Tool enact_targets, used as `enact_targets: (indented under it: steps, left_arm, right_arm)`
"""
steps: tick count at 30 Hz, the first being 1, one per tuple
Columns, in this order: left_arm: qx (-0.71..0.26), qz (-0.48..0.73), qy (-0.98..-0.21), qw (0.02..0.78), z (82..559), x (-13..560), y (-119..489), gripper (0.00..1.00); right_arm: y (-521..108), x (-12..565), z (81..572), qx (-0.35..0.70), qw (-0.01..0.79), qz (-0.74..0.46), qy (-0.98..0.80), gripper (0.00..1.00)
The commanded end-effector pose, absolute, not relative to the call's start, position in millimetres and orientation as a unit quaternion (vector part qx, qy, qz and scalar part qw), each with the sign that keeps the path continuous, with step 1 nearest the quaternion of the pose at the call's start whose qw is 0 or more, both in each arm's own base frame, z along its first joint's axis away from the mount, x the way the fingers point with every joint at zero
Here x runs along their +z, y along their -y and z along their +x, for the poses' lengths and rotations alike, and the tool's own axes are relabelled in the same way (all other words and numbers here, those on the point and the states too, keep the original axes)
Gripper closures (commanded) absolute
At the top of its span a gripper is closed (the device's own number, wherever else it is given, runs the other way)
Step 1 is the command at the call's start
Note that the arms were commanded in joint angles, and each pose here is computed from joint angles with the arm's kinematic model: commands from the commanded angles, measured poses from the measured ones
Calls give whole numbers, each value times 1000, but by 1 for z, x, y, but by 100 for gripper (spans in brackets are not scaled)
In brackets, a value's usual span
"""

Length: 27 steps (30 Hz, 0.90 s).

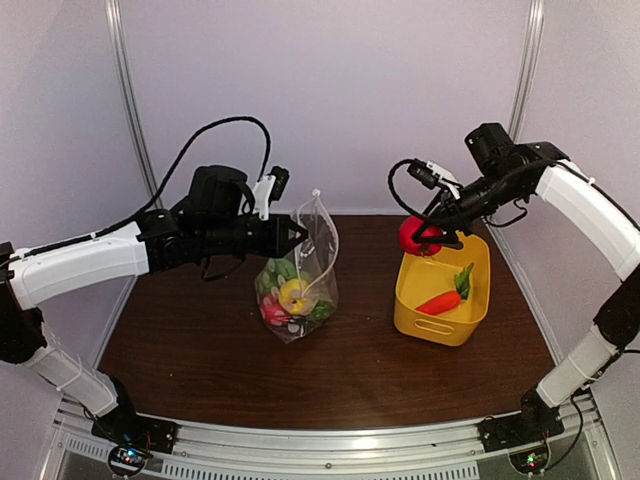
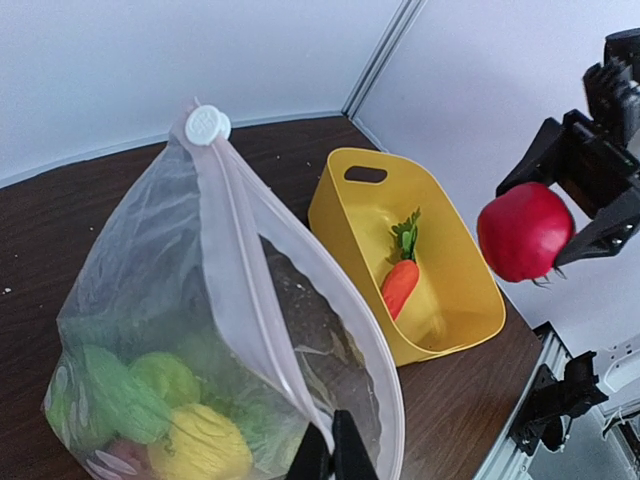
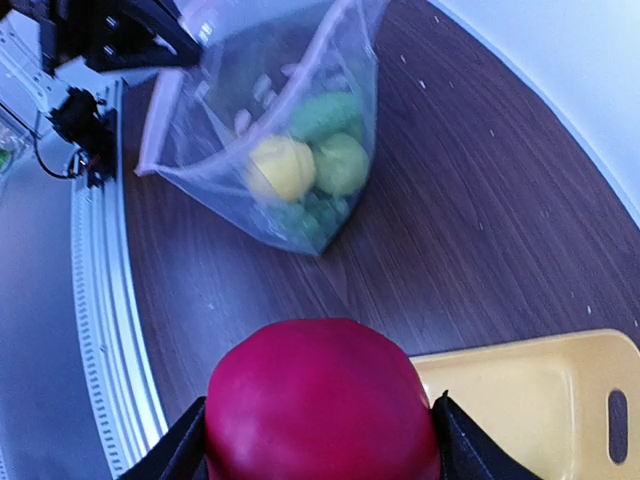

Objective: Place the food in the zip-top bag and seal the zipper
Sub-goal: Place the fake vegetable in the zipper food storage bag.

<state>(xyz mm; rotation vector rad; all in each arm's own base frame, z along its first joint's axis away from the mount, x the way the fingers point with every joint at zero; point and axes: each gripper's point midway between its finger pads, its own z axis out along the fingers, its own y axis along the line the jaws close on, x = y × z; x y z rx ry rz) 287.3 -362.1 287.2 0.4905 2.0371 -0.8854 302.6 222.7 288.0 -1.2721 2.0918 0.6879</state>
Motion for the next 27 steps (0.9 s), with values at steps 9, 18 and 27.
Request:
enact_targets:
  steps: [9, 18, 27]
  left_arm:
    - [-410, 184, -788, 422, 285, 327, 378, 100]
    - [-421, 171, -783, 425, 278, 342, 369, 100]
    - [-417, 161, -786, 426, 276, 338, 361, 100]
  right_arm:
    - [-355, 388, 277, 494, 365, -465, -637, 52]
    - [-390, 355, 312, 537, 344, -390, -664, 53]
    - [-396, 286, 326, 433, 335, -373, -749, 56]
